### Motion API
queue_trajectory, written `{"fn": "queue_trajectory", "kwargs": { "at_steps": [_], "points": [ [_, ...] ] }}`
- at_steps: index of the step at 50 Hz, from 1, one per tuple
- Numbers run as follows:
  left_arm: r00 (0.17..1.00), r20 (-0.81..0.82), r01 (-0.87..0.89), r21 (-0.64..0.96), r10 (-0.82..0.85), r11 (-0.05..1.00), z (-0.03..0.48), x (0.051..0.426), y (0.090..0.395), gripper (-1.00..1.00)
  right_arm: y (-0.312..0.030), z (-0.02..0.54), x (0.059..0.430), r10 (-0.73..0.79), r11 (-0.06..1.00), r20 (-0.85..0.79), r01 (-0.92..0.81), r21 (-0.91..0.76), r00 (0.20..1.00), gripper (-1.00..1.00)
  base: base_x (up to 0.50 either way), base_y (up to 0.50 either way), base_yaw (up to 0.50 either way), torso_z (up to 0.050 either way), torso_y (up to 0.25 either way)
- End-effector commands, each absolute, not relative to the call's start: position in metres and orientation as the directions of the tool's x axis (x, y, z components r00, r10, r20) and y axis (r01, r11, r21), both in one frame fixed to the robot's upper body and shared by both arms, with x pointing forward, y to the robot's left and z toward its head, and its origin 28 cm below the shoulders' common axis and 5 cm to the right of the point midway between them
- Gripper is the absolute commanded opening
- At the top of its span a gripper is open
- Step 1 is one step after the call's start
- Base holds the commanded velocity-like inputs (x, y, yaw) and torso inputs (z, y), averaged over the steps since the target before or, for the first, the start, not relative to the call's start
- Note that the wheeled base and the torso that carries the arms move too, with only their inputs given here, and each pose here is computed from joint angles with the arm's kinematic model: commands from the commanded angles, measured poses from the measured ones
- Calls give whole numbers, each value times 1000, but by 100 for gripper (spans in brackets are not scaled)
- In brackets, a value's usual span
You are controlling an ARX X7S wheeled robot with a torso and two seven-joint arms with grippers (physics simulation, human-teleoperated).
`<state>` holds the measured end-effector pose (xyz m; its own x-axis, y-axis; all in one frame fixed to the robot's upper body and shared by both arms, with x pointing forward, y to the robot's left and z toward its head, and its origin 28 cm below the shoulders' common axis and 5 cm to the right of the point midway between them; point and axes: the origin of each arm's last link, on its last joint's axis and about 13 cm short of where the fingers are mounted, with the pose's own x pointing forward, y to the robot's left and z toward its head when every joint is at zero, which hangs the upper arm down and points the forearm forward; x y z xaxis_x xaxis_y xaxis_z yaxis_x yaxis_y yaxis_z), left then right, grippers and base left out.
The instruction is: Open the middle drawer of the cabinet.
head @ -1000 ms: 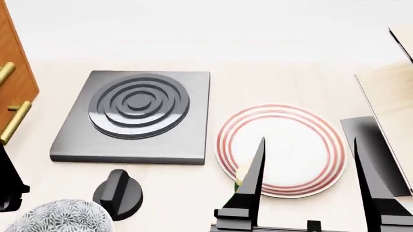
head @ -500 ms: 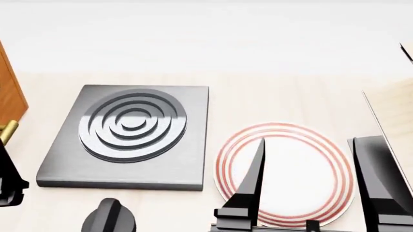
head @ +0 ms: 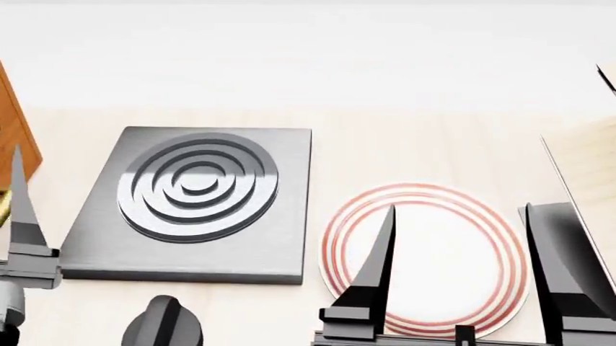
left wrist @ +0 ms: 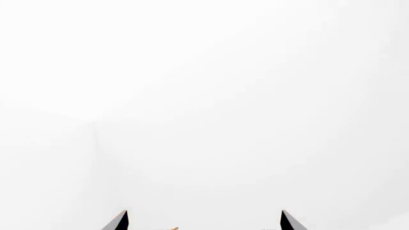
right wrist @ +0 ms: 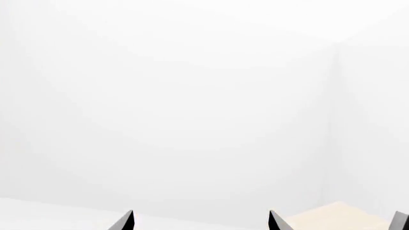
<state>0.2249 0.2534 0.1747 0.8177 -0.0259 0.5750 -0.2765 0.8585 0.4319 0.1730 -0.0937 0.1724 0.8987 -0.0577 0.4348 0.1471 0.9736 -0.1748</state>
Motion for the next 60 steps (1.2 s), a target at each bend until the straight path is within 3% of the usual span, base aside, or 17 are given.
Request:
{"fn": "queue_trajectory", "kwargs": {
  "at_steps": [1,7,32,60],
  "points": [
    [833,542,-300,613,-112,731,174,243,270,100,-94,168,174,-52,975,406,135,-177,912,100,0,0,0,0,0],
    [852,496,-298,723,-169,624,168,255,280,100,-94,167,175,-53,975,402,134,-176,914,100,0,0,0,0,0],
    [945,287,-195,877,-154,439,154,303,301,100,-96,167,173,-60,975,407,142,-174,911,100,0,0,0,0,0],
    [986,158,-127,921,-56,367,147,334,324,100,-97,165,174,-59,974,401,140,-175,914,100,0,0,0,0,0]
  ]
}}
